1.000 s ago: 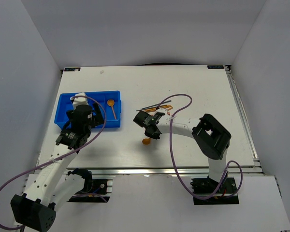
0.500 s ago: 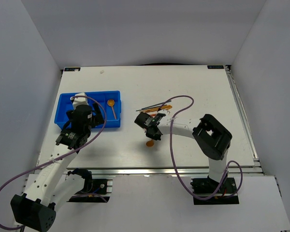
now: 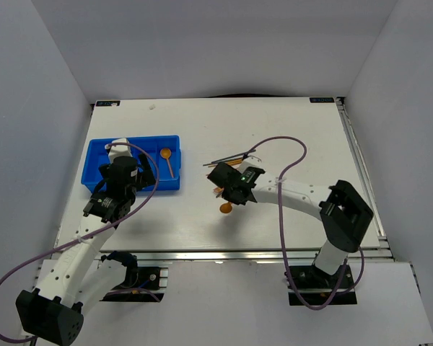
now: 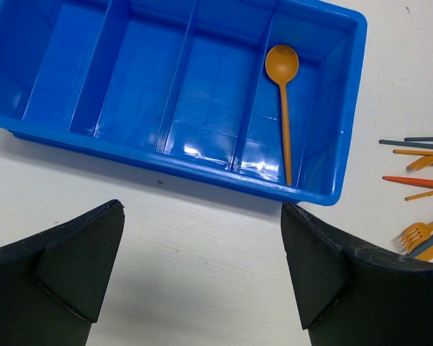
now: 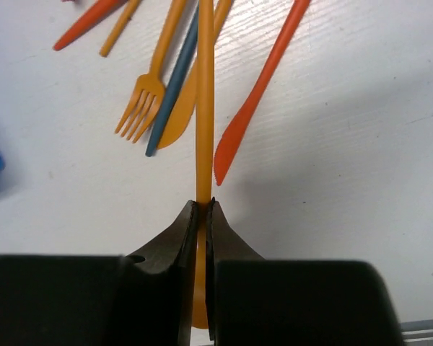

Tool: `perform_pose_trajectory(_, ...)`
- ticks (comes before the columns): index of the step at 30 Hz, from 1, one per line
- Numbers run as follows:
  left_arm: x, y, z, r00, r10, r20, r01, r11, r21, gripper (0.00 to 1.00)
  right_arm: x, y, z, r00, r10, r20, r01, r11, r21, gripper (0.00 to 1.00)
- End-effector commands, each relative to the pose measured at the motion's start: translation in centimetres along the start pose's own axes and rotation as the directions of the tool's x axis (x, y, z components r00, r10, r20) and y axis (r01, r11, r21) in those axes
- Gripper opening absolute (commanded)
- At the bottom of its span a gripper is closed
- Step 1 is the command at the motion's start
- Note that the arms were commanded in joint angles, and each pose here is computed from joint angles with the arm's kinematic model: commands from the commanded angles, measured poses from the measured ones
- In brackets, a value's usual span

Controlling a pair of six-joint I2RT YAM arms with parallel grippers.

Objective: Sort the eating utensils into containers

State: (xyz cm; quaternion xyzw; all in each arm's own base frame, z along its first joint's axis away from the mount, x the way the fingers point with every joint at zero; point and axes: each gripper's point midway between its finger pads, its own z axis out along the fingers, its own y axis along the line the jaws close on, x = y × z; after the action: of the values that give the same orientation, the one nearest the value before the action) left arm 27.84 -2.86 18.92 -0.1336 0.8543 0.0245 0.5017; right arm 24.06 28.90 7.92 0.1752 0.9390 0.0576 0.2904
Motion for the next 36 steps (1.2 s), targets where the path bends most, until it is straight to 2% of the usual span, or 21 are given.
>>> perform_pose_trajectory(1, -0.5, -0.1, -0.2, 1.0, -0.001, 0.017, 0.0, 1.0, 0.004, 0.98, -1.2, 1.8, -1.3, 0.997, -0.026, 0.068, 0.033, 0.993, -0.114, 0.0)
perform_pose_trajectory(3, -1.0, 0.6, -0.3, 0.999, -0.009, 0.038, 0.01, 0.999, -0.032, 0.98, -0.7, 5.6, -2.5, 0.992, -0.107, 0.072, 0.124, 0.943, -0.309, 0.0)
perform_pose_trajectory(4, -1.3, 0.9, -0.6, 0.998, -0.022, 0.051, 0.025, 0.999, -0.048, 0.98, -1.4, 8.8, -3.7, 0.98, -0.141, 0.14, 0.19, 0.87, -0.454, 0.0)
perform_pose_trajectory(6, -1.7, 1.6, -1.0, 0.997, -0.037, 0.075, 0.043, 0.996, -0.076, 0.98, -1.4, 11.4, -5.0, 0.973, -0.174, 0.151, 0.229, 0.807, -0.545, 0.0)
perform_pose_trajectory(7, -2.3, 2.2, -1.5, 0.993, -0.056, 0.103, 0.066, 0.993, -0.098, 0.98, -2.1, 14.2, -6.0, 0.966, -0.189, 0.179, 0.259, 0.762, -0.594, 0.0)
perform_pose_trajectory(9, -2.8, 2.9, -2.0, 0.988, -0.073, 0.133, 0.089, 0.989, -0.118, 0.98, -2.0, 16.7, -5.5, 0.936, -0.276, 0.218, 0.351, 0.72, -0.598, 0.0)
perform_pose_trajectory(11, -3.4, 3.6, -2.8, 0.98, -0.097, 0.174, 0.121, 0.984, -0.131, 0.98, -4.0, 20.9, -8.0, 0.918, -0.268, 0.292, 0.396, 0.645, -0.653, 0.0)
perform_pose_trajectory(12, -3.5, 3.7, -3.0, 0.978, -0.103, 0.184, 0.128, 0.983, -0.131, 0.98, -4.2, 21.9, -8.1, 0.9, -0.3, 0.317, 0.436, 0.622, -0.65, 0.0)
perform_pose_trajectory(13, -3.6, 3.8, -3.1, 0.976, -0.107, 0.191, 0.133, 0.983, -0.13, 0.98, -3.5, 22.8, -6.4, 0.887, -0.336, 0.317, 0.462, 0.619, -0.635, 0.0)
perform_pose_trajectory(14, -3.5, 3.8, -3.1, 0.975, -0.109, 0.192, 0.135, 0.982, -0.129, 0.98, -5.2, 25.0, -8.2, 0.88, -0.309, 0.36, 0.474, 0.59, -0.653, 0.0)
perform_pose_trajectory(16, -3.5, 3.7, -3.0, 0.976, -0.106, 0.188, 0.132, 0.983, -0.128, 0.98, -4.5, 26.3, -5.9, 0.852, -0.367, 0.373, 0.524, 0.587, -0.617, 0.0)
perform_pose_trajectory(17, -3.4, 3.8, -2.8, 0.978, -0.1, 0.183, 0.127, 0.982, -0.138, 0.98, -5.8, 28.0, -7.2, 0.849, -0.338, 0.406, 0.527, 0.572, -0.629, 0.0)
perform_pose_trajectory(18, -3.3, 3.8, -2.6, 0.981, -0.093, 0.171, 0.119, 0.982, -0.148, 0.98, -5.2, 28.5, -5.3, 0.842, -0.357, 0.404, 0.539, 0.581, -0.61, 0.0)
perform_pose_trajectory(22, -2.9, 3.8, -2.2, 0.986, -0.077, 0.148, 0.101, 0.981, -0.166, 0.98, -6.5, 30.7, -3.9, 0.808, -0.35, 0.474, 0.586, 0.562, -0.583, 0.0)
perform_pose_trajectory(29, -3.3, 3.8, -2.8, 0.979, -0.097, 0.177, 0.123, 0.983, -0.138, 0.98, -6.5, 30.6, -0.9, 0.797, -0.354, 0.49, 0.601, 0.549, -0.58, 0.0)
perform_pose_trajectory(36, -3.1, 3.4, -2.5, 0.983, -0.089, 0.161, 0.11, 0.985, -0.13, 0.98, -6.6, 29.5, 1.5, 0.797, -0.372, 0.476, 0.598, 0.596, -0.535, 0.0)
